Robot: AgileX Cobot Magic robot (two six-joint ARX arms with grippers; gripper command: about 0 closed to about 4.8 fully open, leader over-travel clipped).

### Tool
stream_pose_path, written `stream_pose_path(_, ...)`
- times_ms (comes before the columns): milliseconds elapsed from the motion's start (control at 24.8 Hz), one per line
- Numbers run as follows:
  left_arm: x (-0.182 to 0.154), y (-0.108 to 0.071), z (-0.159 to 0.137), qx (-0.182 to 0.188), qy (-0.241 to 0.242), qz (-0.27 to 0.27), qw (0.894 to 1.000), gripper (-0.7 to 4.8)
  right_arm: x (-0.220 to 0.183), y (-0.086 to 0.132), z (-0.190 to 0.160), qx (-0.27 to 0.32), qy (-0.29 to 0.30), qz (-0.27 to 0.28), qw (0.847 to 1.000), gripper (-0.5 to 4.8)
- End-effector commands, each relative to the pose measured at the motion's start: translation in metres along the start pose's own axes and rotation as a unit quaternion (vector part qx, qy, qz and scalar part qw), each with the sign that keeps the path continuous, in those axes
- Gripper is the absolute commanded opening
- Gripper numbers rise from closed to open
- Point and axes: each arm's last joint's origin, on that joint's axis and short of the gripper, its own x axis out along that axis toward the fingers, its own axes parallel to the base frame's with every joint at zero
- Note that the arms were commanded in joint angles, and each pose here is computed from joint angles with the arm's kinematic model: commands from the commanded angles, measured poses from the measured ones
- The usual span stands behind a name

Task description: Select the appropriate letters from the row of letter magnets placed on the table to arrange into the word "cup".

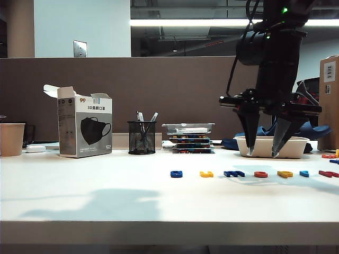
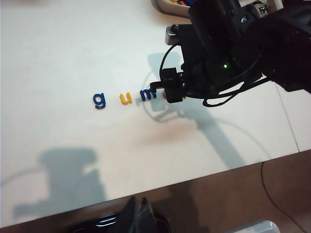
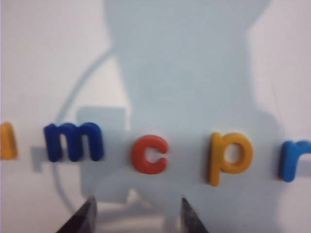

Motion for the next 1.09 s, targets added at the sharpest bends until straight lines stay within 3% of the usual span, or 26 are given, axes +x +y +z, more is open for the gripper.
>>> stream_pose_path(40,-0.002,0.0,0.001,0.0,-0.007,-0.001,1.0,-0.05,0.003,0.0,0.001,0.003,-0.012,-0.007,1.0,2.17)
stream_pose_path(644,-0.002,0.0,0.001,0.0,-0.006,-0.001,1.0,-0.05,0.032,0.005,0.003,0.002,0.012,-0.013,1.0,2.16)
stream_pose_path(1087,-0.002,0.0,0.001,0.0,-0.007,-0.001,1.0,-0.05,0.033,0.005,0.006,0.002,-0.007,-0.02,1.0,2.16)
